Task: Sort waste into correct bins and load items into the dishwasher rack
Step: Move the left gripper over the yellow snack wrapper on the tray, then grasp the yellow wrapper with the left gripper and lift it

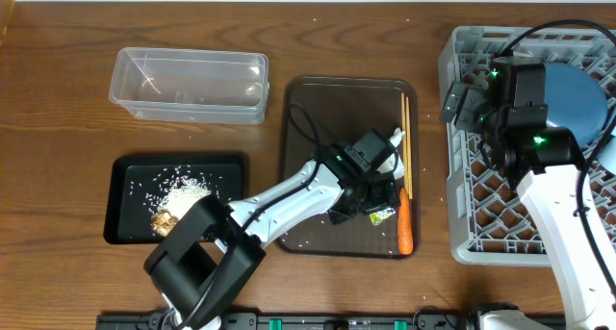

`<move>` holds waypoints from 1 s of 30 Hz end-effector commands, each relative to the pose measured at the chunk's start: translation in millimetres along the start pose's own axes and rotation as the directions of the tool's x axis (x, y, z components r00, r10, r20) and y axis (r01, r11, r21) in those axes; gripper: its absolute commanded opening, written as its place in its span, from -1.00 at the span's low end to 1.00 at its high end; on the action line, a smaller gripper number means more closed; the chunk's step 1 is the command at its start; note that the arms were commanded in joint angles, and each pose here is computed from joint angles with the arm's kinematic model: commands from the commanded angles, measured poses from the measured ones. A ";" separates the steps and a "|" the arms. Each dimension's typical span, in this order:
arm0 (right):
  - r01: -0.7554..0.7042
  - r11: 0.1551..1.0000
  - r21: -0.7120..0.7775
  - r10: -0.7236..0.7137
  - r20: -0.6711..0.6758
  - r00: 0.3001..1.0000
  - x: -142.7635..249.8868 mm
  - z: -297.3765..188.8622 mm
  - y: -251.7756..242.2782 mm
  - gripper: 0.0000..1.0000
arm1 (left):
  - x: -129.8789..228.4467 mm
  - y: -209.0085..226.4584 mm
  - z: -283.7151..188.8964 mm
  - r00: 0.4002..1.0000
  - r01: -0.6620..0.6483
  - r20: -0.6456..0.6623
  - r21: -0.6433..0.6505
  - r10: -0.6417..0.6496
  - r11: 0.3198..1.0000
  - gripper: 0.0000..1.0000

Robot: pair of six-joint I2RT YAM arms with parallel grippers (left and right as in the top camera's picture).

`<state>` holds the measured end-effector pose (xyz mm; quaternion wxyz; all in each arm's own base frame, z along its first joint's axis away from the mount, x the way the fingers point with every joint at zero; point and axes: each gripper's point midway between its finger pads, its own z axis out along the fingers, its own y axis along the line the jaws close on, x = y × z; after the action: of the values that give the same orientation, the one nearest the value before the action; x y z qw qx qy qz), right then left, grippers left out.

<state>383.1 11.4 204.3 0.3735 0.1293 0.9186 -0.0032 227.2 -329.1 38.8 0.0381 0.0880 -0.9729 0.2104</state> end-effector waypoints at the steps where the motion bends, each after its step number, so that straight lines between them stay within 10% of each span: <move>1: -0.005 1.000 0.014 0.005 0.013 1.000 -3.2 -2.5 -3.0 0.99 | 3.6 3.9 7.1 1.000 0.008 -0.012 -0.020 -0.008 1.000 0.88; 7: -0.005 1.000 0.014 0.005 0.013 1.000 -3.2 -2.5 -3.0 0.98 | 8.4 -9.9 10.4 0.999 -0.033 -0.001 0.016 0.033 0.999 0.88; 30: -0.005 1.000 0.014 0.005 0.013 1.000 -3.2 -2.5 -3.0 0.99 | 1.5 0.0 12.1 0.998 -0.032 0.051 -0.033 0.034 0.999 -0.21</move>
<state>383.1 11.4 204.3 0.3735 0.1293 0.9186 -0.0032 226.8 -339.5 37.0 0.0099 0.0731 -0.9753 0.2081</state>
